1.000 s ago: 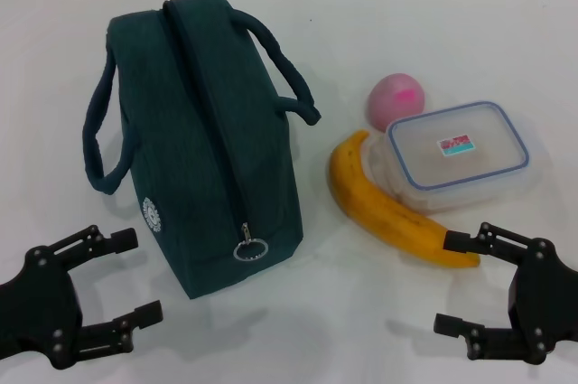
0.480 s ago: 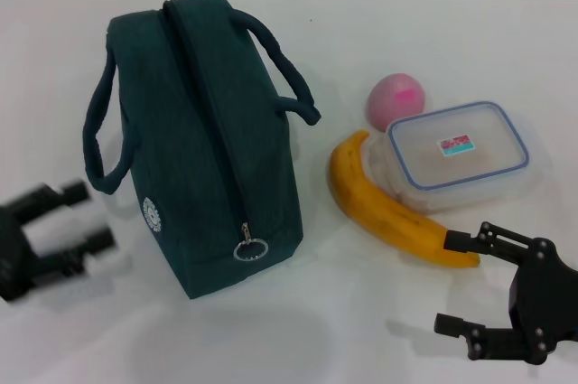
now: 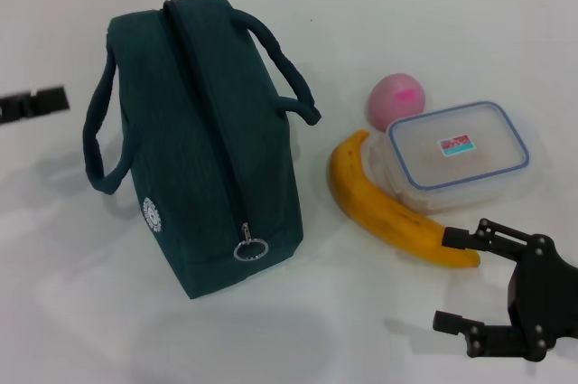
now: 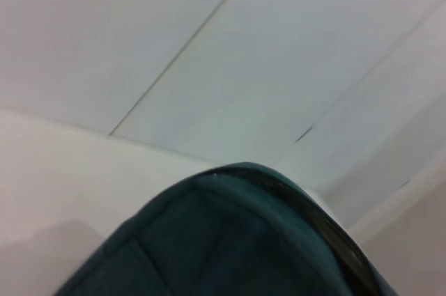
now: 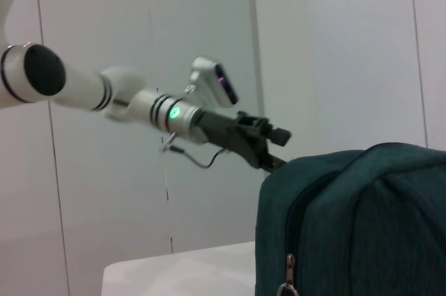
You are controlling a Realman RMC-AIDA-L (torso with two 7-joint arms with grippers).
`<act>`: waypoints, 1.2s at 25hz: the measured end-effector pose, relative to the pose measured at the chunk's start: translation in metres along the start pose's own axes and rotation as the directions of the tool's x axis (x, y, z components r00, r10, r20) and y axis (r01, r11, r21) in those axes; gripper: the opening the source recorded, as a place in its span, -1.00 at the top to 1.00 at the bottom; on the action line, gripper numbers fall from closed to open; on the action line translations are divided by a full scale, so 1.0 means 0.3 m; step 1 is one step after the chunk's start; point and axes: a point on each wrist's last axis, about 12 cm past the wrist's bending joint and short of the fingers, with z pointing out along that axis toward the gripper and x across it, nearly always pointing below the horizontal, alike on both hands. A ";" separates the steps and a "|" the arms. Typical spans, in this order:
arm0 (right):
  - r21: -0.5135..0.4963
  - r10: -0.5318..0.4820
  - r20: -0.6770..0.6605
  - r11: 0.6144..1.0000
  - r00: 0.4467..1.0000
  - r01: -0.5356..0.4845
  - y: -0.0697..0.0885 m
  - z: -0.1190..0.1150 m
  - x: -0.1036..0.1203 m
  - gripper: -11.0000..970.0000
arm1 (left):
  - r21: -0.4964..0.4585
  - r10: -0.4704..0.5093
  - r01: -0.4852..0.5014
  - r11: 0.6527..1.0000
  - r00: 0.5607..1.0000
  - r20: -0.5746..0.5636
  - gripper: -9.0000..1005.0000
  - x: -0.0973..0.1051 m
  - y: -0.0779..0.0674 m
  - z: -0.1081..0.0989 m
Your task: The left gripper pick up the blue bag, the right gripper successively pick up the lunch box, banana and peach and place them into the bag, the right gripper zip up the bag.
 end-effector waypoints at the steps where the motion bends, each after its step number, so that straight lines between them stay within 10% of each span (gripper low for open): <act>1: 0.000 0.000 0.000 1.000 1.000 0.000 -0.001 0.001 0.000 -0.78 | -0.009 -0.011 0.011 1.000 1.000 -0.013 -0.73 -0.017 -0.005 0.006; 11: -0.004 0.010 0.002 1.000 1.000 -0.010 -0.004 0.003 -0.003 -0.78 | -0.134 -0.095 0.057 0.989 0.951 -0.295 -0.73 -0.239 -0.141 0.194; 30: 0.002 0.009 -0.004 1.000 1.000 -0.009 -0.007 0.004 -0.001 -0.78 | -0.189 -0.153 0.087 0.978 0.918 -0.366 -0.61 -0.251 -0.104 0.316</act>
